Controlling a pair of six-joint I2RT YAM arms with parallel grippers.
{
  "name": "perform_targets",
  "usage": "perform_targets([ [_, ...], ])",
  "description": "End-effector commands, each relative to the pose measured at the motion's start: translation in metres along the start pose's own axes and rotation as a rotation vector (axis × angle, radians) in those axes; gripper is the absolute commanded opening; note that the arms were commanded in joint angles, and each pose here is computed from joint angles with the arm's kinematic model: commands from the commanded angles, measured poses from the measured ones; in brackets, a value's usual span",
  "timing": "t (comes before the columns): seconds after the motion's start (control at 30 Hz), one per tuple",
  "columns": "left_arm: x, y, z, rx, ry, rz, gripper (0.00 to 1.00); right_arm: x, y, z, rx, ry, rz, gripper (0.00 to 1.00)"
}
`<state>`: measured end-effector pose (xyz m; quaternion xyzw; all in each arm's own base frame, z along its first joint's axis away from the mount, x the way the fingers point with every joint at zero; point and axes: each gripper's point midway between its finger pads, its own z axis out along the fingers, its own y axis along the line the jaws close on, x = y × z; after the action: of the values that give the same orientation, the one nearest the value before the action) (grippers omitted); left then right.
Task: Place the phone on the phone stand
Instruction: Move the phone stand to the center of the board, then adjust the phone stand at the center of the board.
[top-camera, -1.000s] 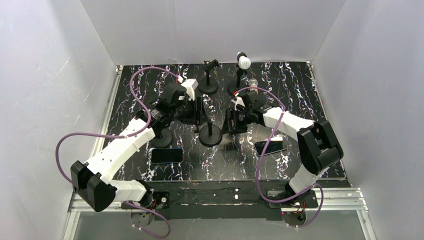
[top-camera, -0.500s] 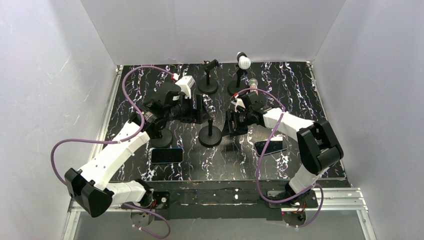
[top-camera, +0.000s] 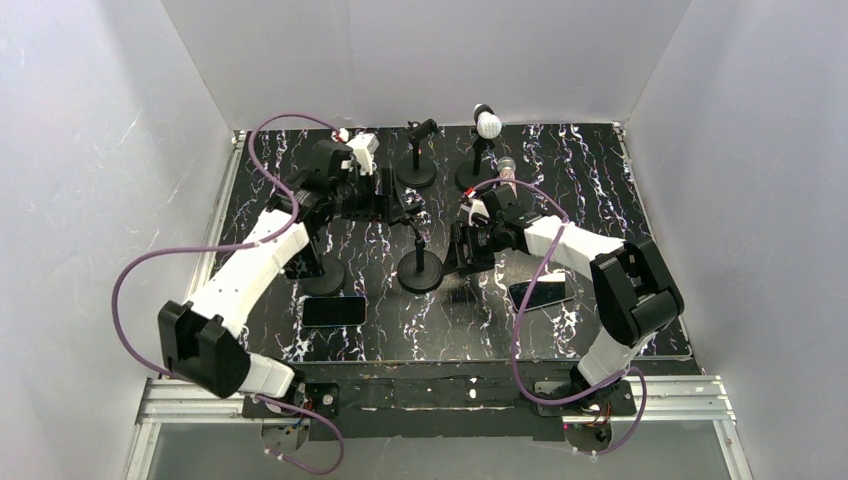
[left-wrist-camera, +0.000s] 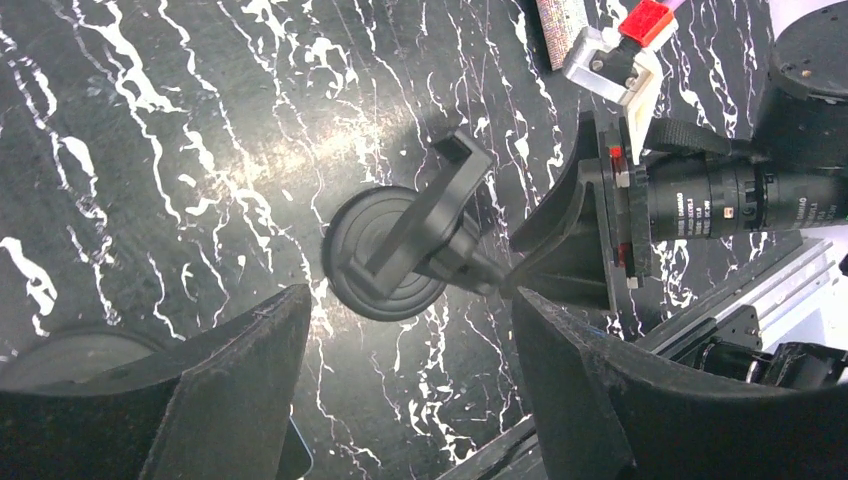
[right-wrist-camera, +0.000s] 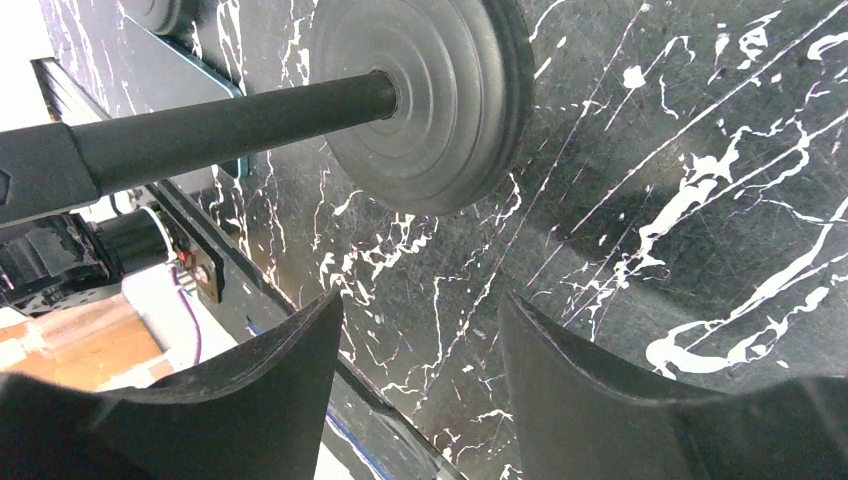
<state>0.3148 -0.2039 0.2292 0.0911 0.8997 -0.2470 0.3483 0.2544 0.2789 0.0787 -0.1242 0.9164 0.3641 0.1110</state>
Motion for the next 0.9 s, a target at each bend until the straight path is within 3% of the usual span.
perform_targets([
  [0.0, -0.021, -0.018, 0.009, 0.095, -0.005, 0.062, 0.72, 0.004, 0.004, 0.002, -0.021, 0.024, -0.013, 0.67],
  [0.37, -0.012, -0.017, 0.038, 0.133, 0.071, 0.075, 0.7, 0.015, 0.001, 0.01, -0.032, 0.054, 0.0, 0.66],
  [0.87, 0.019, -0.025, 0.009, 0.16, 0.08, 0.028, 0.65, 0.012, 0.0, 0.014, -0.03, 0.063, -0.003, 0.66],
])
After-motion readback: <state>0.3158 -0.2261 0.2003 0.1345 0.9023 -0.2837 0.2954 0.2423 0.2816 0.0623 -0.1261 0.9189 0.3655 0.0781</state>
